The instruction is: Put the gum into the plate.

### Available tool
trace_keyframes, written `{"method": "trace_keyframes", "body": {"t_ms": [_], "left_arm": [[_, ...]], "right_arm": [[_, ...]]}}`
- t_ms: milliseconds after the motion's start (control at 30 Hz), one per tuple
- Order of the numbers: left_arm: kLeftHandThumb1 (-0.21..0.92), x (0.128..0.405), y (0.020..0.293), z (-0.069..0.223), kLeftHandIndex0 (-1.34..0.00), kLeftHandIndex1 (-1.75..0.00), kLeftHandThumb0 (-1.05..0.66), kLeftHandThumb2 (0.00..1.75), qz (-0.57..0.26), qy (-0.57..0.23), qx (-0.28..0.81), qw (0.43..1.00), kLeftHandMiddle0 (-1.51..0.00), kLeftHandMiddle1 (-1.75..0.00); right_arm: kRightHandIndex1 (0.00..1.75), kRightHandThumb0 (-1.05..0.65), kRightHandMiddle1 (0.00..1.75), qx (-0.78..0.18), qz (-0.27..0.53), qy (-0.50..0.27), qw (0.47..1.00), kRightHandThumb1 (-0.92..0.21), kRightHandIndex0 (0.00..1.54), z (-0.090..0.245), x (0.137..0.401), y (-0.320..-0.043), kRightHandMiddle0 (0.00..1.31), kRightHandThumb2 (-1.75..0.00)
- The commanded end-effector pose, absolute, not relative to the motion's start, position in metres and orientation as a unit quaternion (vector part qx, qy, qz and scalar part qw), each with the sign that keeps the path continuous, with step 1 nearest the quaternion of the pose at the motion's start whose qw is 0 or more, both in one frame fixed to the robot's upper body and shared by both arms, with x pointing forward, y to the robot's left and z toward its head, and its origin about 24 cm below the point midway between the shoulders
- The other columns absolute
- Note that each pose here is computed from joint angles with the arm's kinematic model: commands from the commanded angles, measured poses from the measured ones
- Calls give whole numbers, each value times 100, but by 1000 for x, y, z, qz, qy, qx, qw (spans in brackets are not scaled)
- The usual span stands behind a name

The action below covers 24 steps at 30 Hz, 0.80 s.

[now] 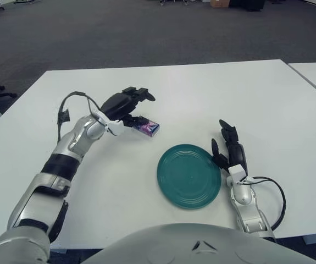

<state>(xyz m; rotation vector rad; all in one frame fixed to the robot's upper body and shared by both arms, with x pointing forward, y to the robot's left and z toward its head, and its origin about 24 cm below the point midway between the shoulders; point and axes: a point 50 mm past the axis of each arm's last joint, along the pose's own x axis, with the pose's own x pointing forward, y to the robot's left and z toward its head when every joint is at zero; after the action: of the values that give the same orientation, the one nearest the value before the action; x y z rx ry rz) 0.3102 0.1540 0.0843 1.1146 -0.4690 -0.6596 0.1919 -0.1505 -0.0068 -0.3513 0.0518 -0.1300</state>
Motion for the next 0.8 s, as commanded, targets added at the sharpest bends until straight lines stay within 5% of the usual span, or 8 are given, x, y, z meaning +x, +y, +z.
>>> {"method": "trace_keyframes", "body": {"t_ms": [0, 767], "left_arm": [[92, 320, 155, 69, -12, -120, -88, 17, -342, -177, 527, 758, -17, -65], [90, 334, 145, 36, -11, -118, -75, 16, -415, -77, 543, 725, -15, -53]], "right_arm": [[3, -87, 57, -192, -58, 131, 971, -92, 31, -42, 166, -154, 0, -82], [2, -92, 58, -218, -61, 147, 963, -92, 31, -45, 159, -155, 0, -87]]}}
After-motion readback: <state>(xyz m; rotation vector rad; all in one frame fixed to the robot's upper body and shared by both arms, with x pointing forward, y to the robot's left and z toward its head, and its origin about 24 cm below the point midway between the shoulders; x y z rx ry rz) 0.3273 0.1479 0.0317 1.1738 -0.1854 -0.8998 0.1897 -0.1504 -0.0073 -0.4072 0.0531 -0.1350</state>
